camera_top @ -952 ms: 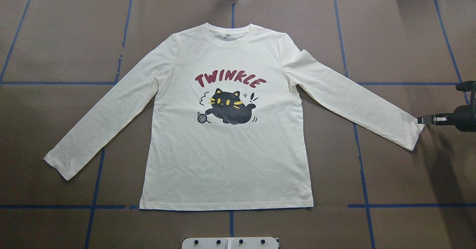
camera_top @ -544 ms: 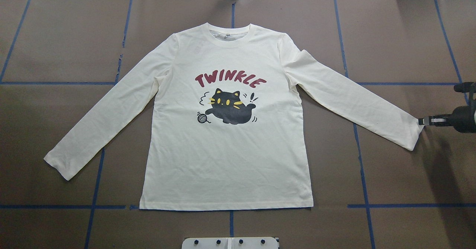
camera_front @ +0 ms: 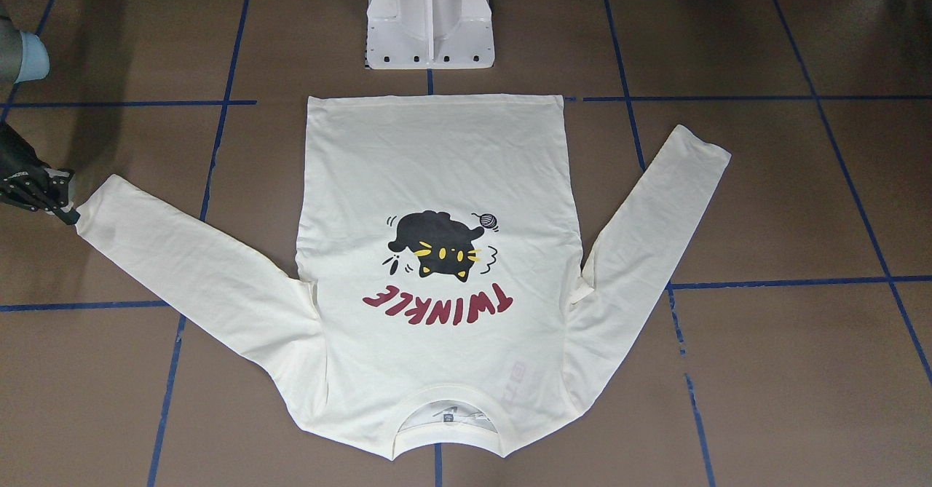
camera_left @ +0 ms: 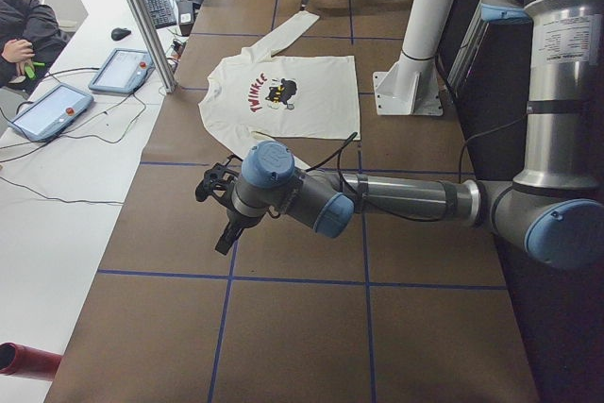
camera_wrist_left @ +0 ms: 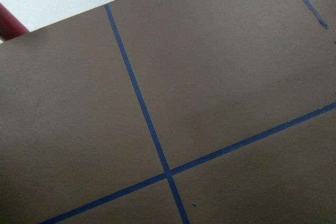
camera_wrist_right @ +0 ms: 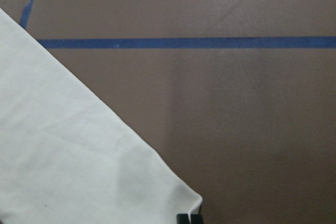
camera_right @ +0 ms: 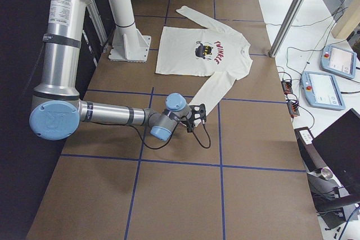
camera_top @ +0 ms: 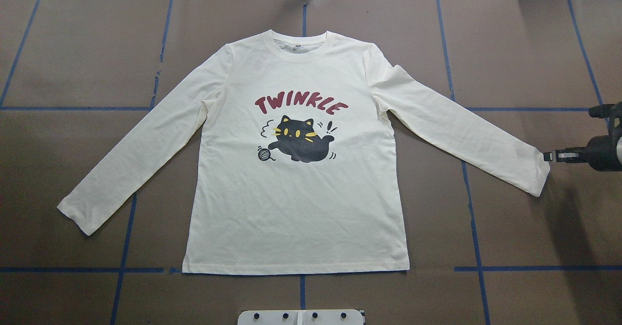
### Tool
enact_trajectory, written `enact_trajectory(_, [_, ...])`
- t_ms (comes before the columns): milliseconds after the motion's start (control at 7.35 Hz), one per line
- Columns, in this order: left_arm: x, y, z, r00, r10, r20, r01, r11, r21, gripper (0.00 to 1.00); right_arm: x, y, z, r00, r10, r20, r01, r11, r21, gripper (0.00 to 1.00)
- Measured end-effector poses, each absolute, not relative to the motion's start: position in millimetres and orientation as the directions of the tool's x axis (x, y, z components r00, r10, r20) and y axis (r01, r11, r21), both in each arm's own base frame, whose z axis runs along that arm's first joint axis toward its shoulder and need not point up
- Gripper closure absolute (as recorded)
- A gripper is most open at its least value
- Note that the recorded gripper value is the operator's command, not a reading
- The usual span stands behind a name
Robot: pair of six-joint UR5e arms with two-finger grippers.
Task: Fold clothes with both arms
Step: 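Move the right gripper to the sleeve cuff nearest it and grasp, then fold the grasped sleeve across the shirt chest with the right gripper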
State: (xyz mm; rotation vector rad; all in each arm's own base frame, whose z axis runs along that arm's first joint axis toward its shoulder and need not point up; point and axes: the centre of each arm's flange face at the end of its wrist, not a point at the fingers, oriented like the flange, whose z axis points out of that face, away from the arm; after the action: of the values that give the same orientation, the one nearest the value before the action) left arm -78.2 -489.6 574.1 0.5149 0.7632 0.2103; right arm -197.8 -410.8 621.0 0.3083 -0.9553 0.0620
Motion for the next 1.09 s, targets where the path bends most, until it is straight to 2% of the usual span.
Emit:
enact_trajectory(272, [-78,-490,574,0.709,0.363,-0.604,0.002,0.856,0.516,0.00,-216,-438,536,0.602,-0.051,0.797,-0.186,0.962,0.202,1.00])
enact_trajectory(680, [-78,-490,574,0.709,0.361,-0.606,0.003,0.857,0.515,0.00,-268,-511,372,0.638,-0.012,0.770,-0.208,0.960,0.188,1.00])
enact_trajectory(1088, [-78,-490,574,0.708,0.358,-0.608,0.005,0.859,0.512,0.00,-345,-549,182,0.680,-0.062,0.731,-0.238,0.924,0.300,1.00])
